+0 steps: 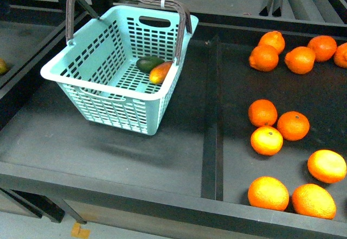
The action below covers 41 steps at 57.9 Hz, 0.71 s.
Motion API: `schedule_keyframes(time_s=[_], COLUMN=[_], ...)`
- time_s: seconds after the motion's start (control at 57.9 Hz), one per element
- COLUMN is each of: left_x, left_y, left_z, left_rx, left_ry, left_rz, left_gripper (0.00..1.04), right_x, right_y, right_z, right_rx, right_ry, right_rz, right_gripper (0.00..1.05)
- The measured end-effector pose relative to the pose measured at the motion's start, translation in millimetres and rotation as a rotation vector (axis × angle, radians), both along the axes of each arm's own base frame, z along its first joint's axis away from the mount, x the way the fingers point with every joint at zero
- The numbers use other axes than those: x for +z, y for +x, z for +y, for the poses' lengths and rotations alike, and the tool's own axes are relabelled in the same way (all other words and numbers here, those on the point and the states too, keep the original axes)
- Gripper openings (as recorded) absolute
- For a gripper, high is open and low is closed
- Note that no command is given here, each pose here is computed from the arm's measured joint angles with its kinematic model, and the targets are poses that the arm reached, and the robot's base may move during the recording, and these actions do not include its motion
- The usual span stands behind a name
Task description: Pick mango and avocado into basket
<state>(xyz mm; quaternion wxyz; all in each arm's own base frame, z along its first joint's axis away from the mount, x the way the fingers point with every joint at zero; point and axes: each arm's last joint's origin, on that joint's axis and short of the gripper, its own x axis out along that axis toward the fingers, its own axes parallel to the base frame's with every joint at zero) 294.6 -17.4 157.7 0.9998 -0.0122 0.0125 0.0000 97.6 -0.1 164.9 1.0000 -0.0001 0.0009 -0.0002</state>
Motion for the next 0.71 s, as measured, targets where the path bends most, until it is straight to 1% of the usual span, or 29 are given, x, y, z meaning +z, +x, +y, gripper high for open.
schedule_keyframes(time_s=[0.19, 0.276, 0.484, 0.709], left_x=[4.3, 3.9, 4.1, 4.4], left_y=[-45.0, -62.3, -99.7, -125.5], left_z=[10.5, 16.6, 17.3, 17.3], left_rx=[-0.023, 0.001, 0.001, 0.001], left_ry=[0.009, 0.010, 0.013, 0.014], left_rz=[-0.017, -0.015, -0.012, -0.011], left_gripper=[0.03, 0.03, 0.03, 0.03], right_x=[0.0, 0.0, 0.0, 0.0], right_y=[0.0, 0.0, 0.0, 0.0], right_z=[0.0, 0.0, 0.0, 0.0], right_rx=[0.000, 0.000, 0.000, 0.000], right_ry=[0.000, 0.000, 0.000, 0.000], right_rz=[0.000, 0.000, 0.000, 0.000], right_gripper=[0.97, 0.97, 0.97, 0.97])
